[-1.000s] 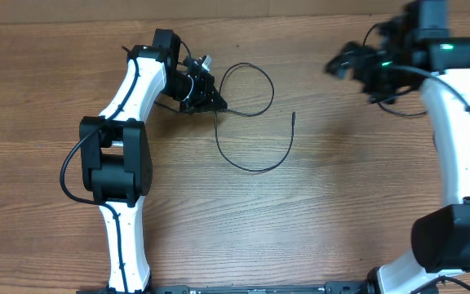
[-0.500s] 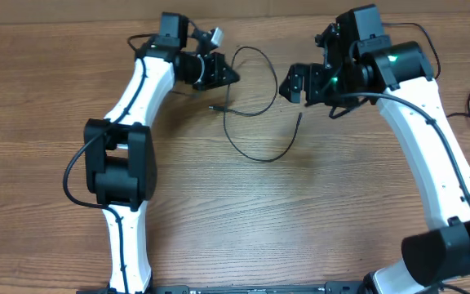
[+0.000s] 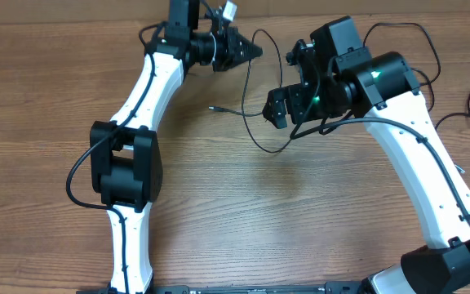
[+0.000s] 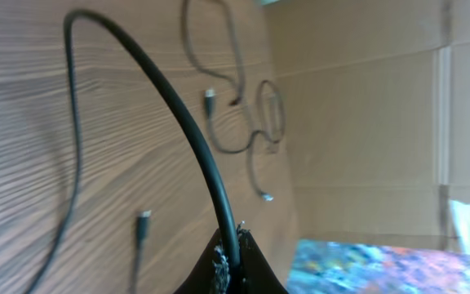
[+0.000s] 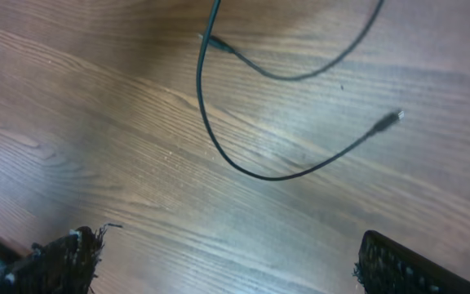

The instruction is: Untangle cables

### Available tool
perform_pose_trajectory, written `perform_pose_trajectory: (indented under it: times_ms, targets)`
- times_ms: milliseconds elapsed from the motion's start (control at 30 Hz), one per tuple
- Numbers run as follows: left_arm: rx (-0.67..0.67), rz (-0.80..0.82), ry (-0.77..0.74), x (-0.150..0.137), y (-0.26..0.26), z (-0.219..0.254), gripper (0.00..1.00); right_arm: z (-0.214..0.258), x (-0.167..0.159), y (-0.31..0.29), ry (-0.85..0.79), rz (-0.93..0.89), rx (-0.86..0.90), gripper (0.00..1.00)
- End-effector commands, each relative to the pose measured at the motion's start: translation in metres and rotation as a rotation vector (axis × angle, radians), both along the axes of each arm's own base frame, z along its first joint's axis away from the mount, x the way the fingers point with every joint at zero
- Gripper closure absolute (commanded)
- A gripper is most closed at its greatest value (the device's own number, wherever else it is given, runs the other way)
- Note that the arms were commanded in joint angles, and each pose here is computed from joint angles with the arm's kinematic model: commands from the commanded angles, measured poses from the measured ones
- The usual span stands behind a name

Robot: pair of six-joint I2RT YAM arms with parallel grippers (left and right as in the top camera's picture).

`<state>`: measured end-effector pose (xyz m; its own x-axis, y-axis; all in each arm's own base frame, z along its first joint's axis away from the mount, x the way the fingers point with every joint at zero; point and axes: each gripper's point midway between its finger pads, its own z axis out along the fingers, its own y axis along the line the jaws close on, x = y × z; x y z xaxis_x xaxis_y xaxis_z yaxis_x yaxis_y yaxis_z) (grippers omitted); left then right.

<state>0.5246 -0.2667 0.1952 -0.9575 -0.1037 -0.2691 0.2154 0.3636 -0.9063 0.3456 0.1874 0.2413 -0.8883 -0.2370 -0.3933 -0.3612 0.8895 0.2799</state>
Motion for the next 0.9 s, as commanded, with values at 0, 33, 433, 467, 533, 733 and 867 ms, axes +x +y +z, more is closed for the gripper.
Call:
perform_pose_trajectory:
  times_ms: [0, 33, 433, 467, 533, 733, 867]
  targets:
    - [-0.110, -0.040, -0.016, -0.009, -0.001, 0.070, 0.96, 0.003, 0.003, 0.002, -0.057, 0.028, -0.023, 0.00]
    - [-0.126, -0.047, -0.013, -0.010, -0.002, 0.079, 0.96, 0.000, 0.004, 0.004, -0.063, 0.034, -0.022, 0.00]
    - [-0.247, -0.056, 0.171, -0.017, -0.003, 0.133, 0.96, -0.017, 0.020, 0.043, -0.142, 0.149, 0.077, 0.00]
    - [-0.256, -0.058, 0.182, -0.017, -0.004, 0.135, 0.96, -0.018, 0.022, 0.044, -0.148, 0.150, 0.080, 0.00]
    - [-0.273, -0.072, 0.191, -0.019, -0.005, 0.141, 0.96, -0.020, 0.027, 0.047, -0.159, 0.151, 0.084, 0.00]
    - [-0.322, -0.143, 0.196, -0.027, -0.008, 0.162, 0.96, -0.034, 0.039, 0.053, -0.155, 0.151, 0.082, 0.00]
    - [-0.339, -0.188, 0.183, -0.034, -0.011, 0.172, 0.96, -0.046, 0.047, 0.057, -0.149, 0.150, 0.080, 0.07]
